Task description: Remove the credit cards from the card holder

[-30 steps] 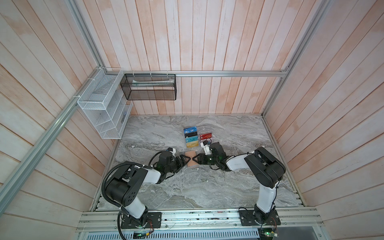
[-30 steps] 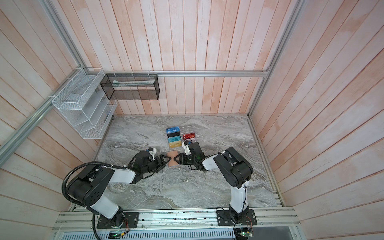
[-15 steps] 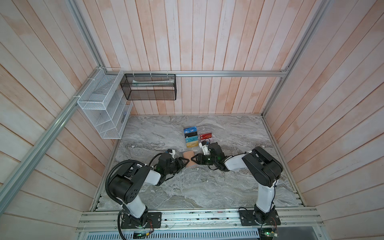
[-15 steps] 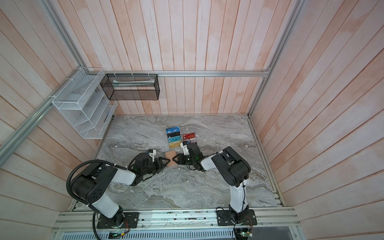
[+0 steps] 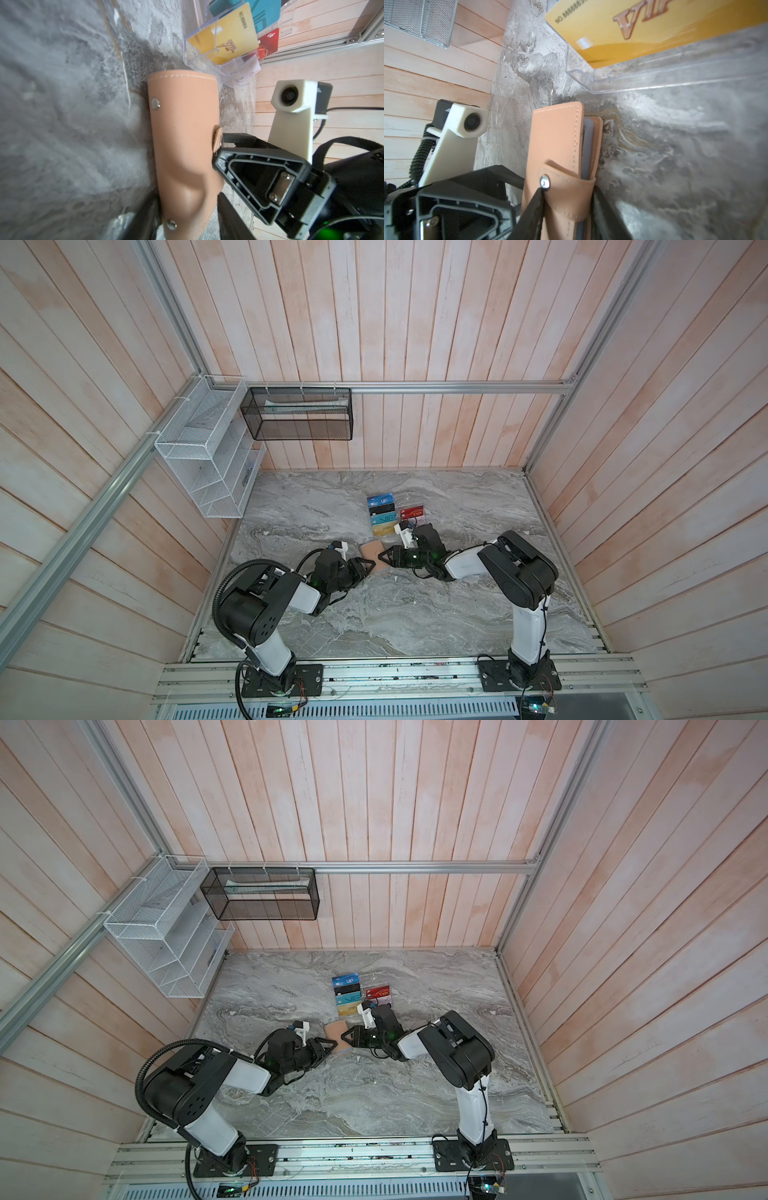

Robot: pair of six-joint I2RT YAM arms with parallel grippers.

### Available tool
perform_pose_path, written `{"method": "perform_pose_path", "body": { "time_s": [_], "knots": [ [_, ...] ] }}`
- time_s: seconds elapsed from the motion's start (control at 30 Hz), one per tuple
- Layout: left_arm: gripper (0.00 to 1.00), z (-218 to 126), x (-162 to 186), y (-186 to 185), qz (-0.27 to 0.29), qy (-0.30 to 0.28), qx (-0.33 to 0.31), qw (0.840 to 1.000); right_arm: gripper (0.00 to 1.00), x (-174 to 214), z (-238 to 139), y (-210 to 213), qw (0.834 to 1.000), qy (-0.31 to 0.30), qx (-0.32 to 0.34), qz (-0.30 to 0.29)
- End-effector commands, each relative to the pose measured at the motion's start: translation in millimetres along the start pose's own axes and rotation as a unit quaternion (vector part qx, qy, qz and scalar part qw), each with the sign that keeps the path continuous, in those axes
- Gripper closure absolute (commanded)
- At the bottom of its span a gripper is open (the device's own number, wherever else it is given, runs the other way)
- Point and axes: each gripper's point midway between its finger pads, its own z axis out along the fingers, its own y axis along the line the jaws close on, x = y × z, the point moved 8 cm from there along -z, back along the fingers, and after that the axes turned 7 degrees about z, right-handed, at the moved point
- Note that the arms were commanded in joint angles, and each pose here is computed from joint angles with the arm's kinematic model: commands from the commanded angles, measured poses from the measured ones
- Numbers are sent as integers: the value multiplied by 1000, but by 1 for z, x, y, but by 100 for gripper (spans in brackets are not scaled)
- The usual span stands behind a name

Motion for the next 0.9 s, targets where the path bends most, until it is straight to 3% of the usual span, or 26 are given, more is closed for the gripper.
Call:
{"method": "perform_pose_path", "body": {
  "time_s": [0.0, 0.37, 0.53, 0.87],
  "knots": [
    [54, -2, -5, -9, 21, -27, 26, 999, 64, 22, 11, -19, 998, 39, 29, 33],
    [55, -10, -4, -11, 24, -68, 37, 997, 69, 33, 18, -22, 997, 48, 26, 52],
    [50, -10, 2, -1, 15, -65, 10, 998, 71, 36, 21, -22, 997, 50, 16, 63],
    [55, -18, 10, 14, 12, -72, -28, 997, 71, 40, 25, -11, 996, 61, 1, 62]
  ]
}}
